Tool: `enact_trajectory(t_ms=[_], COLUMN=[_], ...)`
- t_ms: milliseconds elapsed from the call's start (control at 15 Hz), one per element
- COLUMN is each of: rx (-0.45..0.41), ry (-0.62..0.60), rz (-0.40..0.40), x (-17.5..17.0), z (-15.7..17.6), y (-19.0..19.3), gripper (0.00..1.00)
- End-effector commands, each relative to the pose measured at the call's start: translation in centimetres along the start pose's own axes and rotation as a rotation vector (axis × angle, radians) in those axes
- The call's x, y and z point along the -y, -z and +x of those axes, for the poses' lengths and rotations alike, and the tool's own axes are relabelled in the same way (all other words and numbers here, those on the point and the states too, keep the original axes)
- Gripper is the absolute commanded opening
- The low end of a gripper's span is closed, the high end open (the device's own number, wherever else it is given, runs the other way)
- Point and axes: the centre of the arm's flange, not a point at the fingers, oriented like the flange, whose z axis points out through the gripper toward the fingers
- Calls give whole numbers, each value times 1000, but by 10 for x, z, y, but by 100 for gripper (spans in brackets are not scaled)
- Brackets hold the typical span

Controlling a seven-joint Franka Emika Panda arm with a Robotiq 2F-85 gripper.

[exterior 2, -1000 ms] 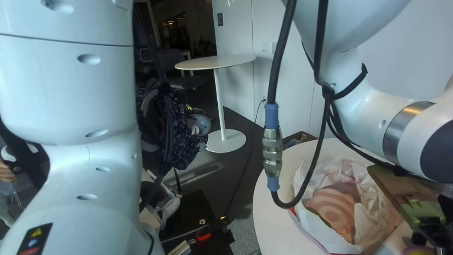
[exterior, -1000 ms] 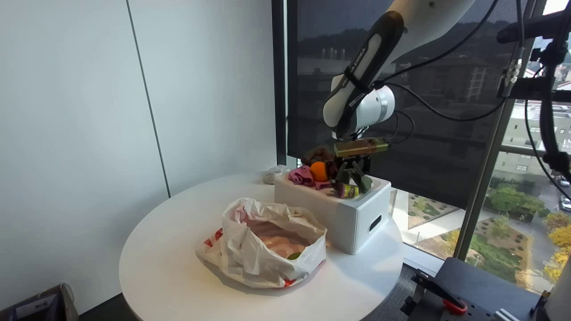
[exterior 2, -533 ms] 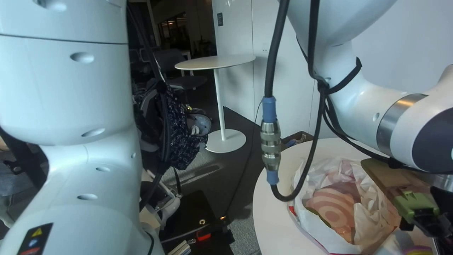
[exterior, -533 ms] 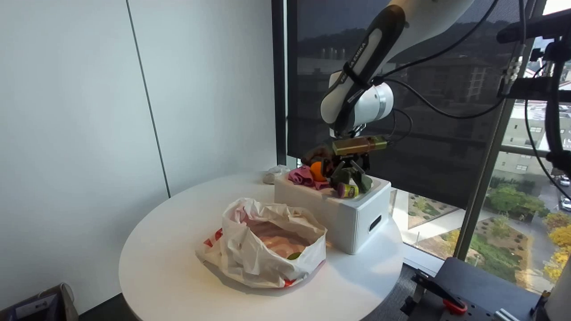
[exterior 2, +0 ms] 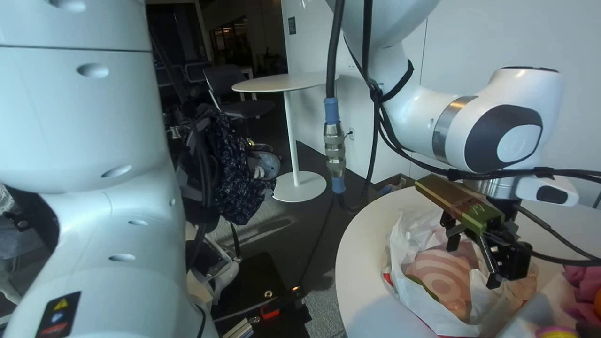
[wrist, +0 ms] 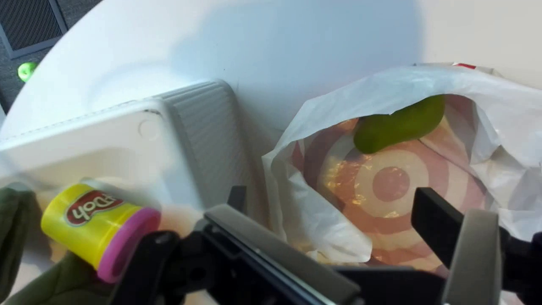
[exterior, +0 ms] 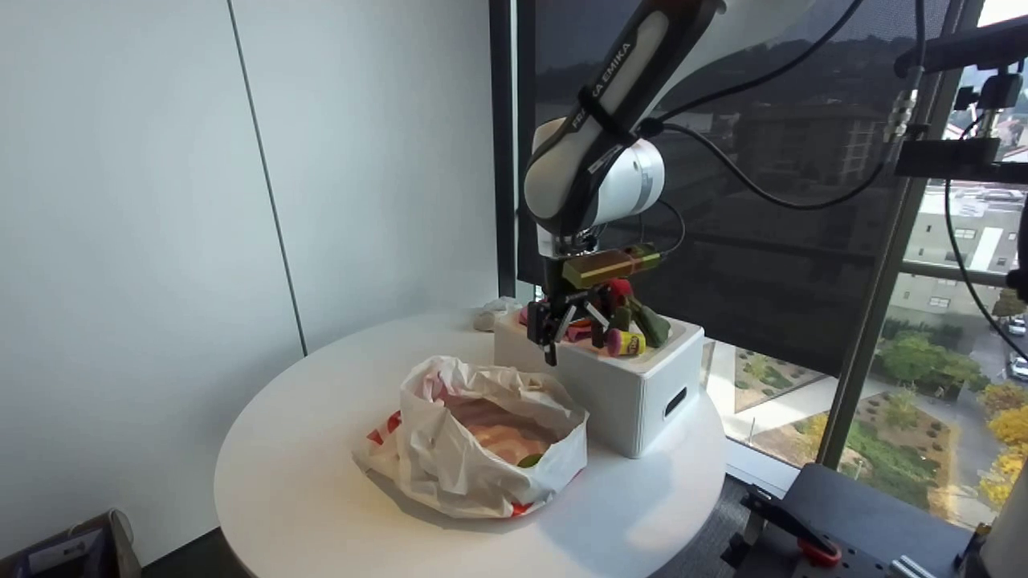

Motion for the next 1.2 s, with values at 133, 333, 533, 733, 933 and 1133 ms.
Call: enact_trajectory(t_ms=[133,333,533,733,933,1133], rx=[29,59,78,64,69,109], ry=[227,238,258,261,241,172], rz=[-2,-4,3,7,13,21], x=[52,61,71,76,78,73], z=[11,24,34,48,55,51], y=[-35,-66,-95,-121,-139,-145], gripper=[100,100,100,100,100,100])
